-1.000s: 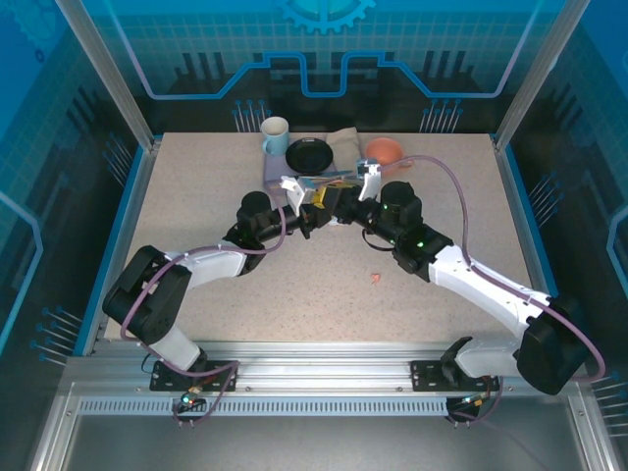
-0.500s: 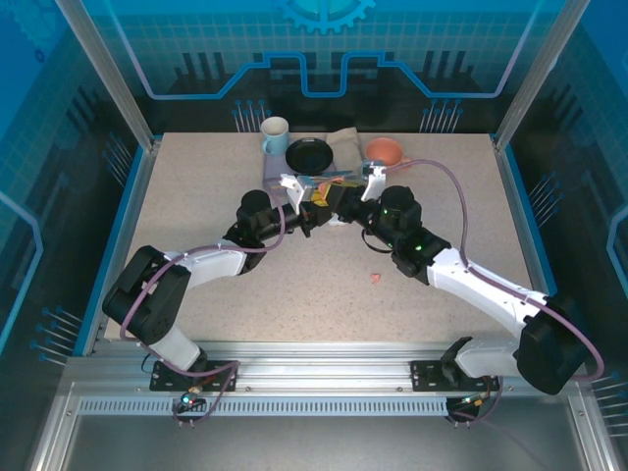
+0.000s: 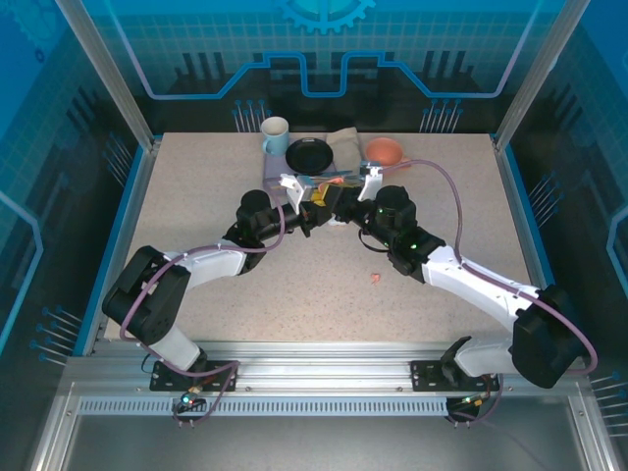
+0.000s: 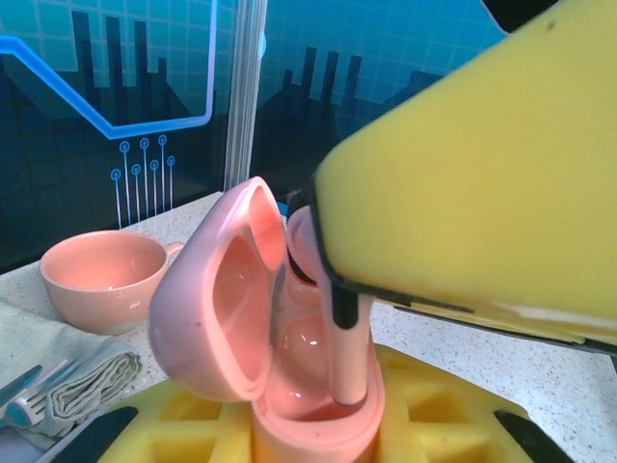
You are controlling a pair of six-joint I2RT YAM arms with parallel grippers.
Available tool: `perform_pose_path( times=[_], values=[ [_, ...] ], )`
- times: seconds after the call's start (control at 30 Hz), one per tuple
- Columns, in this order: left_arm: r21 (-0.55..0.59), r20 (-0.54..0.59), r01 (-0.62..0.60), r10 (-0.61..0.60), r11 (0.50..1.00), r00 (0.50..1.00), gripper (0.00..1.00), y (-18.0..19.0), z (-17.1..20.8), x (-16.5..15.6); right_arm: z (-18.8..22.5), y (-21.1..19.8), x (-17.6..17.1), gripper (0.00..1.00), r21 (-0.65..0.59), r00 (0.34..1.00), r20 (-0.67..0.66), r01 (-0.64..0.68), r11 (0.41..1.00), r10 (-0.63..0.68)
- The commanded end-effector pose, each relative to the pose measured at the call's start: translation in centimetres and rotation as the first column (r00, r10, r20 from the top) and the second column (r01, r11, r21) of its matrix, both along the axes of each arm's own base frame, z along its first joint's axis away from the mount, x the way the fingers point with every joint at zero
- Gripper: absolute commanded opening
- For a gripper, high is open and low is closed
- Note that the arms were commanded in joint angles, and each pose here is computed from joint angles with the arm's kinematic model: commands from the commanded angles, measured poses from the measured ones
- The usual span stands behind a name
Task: Insert wireless bluetooth earbuds into charging case
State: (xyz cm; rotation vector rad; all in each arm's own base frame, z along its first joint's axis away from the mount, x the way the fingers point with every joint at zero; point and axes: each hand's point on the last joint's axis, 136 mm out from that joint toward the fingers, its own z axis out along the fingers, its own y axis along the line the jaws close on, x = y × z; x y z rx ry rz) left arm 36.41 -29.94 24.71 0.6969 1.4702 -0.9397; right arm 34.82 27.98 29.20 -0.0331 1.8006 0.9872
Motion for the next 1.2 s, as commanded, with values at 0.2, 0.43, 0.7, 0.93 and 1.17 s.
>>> perform_pose_path(
  times=[0.2, 0.43, 0.7, 0.93, 1.17],
  values=[
    [-0.061, 0.080, 0.003, 0.002, 0.998, 0.997, 0.00, 0.0, 4.1, -0.2, -0.4, 1.0, -0.4, 0.21, 0.007, 1.000, 0.005, -0.015, 1.000, 0.015],
    [-0.066, 0.081, -0.007, 0.012, 0.998, 0.997, 0.00, 0.0, 4.2, 0.0, -2.1, 0.8, -0.9, 0.20, -0.015, 1.000, -0.020, -0.015, 1.000, 0.015],
    [-0.072, 0.093, -0.005, 0.012, 0.997, 0.996, 0.00, 0.0, 4.7, 0.0, -2.2, -0.1, -1.0, 0.20, -0.037, 1.000, -0.008, 0.017, 0.999, -0.018],
    [-0.065, 0.079, 0.016, -0.011, 0.998, 0.997, 0.00, -0.4, 4.3, -0.2, -0.5, -0.7, -0.3, 0.19, -0.015, 0.999, 0.018, 0.033, 0.999, -0.033],
    [-0.048, 0.069, 0.026, -0.023, 0.998, 0.997, 0.00, -0.6, 3.6, -0.4, 1.5, 0.1, 0.3, 0.17, 0.020, 0.999, 0.047, 0.013, 1.000, -0.014]
  ],
)
